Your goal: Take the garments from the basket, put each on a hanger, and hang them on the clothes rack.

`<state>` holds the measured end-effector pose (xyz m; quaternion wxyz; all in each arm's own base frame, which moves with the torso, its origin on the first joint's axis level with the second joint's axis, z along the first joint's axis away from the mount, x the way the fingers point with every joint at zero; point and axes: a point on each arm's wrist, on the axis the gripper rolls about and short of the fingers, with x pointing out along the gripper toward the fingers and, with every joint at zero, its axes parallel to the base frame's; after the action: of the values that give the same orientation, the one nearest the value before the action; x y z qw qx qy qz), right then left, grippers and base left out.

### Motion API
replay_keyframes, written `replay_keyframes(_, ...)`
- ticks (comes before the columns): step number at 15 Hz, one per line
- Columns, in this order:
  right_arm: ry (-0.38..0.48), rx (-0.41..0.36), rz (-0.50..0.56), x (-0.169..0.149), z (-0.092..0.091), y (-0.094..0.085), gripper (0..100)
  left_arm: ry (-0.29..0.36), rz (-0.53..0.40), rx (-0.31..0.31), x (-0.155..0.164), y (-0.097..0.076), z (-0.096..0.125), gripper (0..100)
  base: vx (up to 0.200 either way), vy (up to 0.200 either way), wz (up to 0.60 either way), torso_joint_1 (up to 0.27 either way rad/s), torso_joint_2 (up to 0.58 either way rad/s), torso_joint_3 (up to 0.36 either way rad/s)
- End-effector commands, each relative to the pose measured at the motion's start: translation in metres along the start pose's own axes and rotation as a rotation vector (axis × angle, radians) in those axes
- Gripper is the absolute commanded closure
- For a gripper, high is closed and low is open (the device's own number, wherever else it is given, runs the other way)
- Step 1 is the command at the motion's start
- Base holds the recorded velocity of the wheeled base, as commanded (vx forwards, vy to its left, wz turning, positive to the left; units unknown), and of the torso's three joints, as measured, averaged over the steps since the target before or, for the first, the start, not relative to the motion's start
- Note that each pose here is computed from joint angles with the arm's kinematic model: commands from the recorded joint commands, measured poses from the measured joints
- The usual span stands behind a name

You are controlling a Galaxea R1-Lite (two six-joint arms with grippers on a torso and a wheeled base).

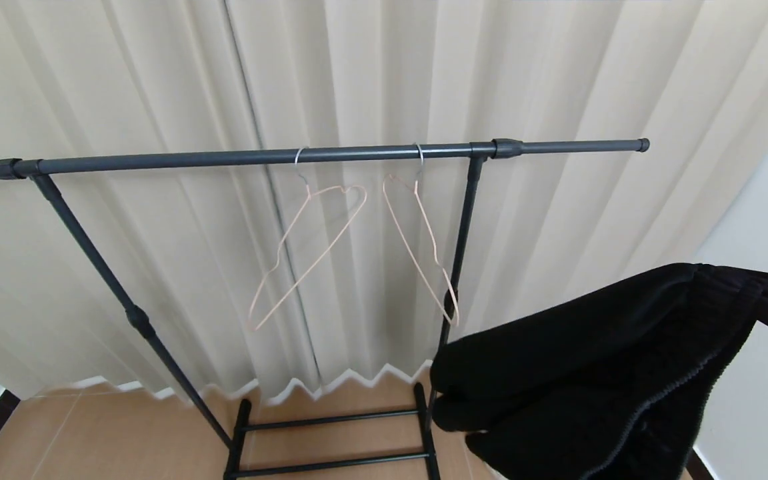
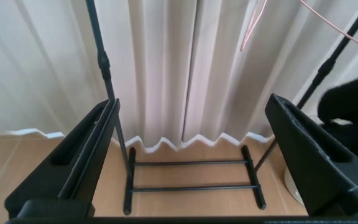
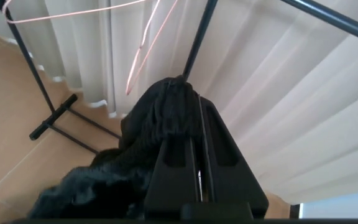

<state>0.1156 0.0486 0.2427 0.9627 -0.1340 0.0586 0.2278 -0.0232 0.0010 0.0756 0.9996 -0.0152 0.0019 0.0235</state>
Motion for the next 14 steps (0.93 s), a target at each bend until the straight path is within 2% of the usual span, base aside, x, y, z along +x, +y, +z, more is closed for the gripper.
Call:
replay_keyframes(1, 0.001, 0.000, 0.001, 0.000, 0.000, 0.000, 100, 0.002, 0.001, 0.000, 0.000, 0.000, 0.000, 0, 0.000, 0.200, 0.00, -0.007, 0.00, 0.002)
replay_keyframes(3, -0.002, 0.000, 0.000, 0.000, 0.001, 0.000, 100, 0.002, 0.001, 0.000, 0.000, 0.000, 0.000, 0, 0.000, 0.200, 0.00, 0.010, 0.00, 0.002)
replay_keyframes(4, 0.001, 0.000, 0.001, 0.000, 0.000, 0.000, 100, 0.002, 0.001, 0.000, 0.000, 0.000, 0.000, 0, -0.200, 0.200, 0.00, 0.007, 0.00, 0.002)
replay_keyframes(6, -0.003, 0.000, 0.000, 0.000, 0.000, 0.000, 100, 0.003, 0.001, 0.000, 0.000, 0.000, 0.000, 0, -0.200, 0.000, 0.00, 0.010, 0.00, 0.002)
replay_keyframes(10, -0.046, -0.030, -0.017, 0.002, -0.003, 0.001, 100, 0.002, 0.002, 0.000, 0.000, 0.000, 0.000, 0, 0.000, 0.000, 0.00, 0.000, 0.00, 0.000)
replay_keyframes(12, -0.019, -0.071, -0.089, 0.003, -0.006, -0.009, 100, 0.002, 0.002, 0.001, 0.000, 0.000, 0.000, 0, 0.000, 0.000, 0.00, 0.000, 0.00, 0.000)
replay_keyframes(14, -0.011, -0.071, -0.101, 0.004, -0.008, -0.011, 100, 0.003, 0.002, 0.003, 0.000, 0.000, 0.000, 0, 0.000, 0.000, 0.00, 0.000, 0.00, 0.000)
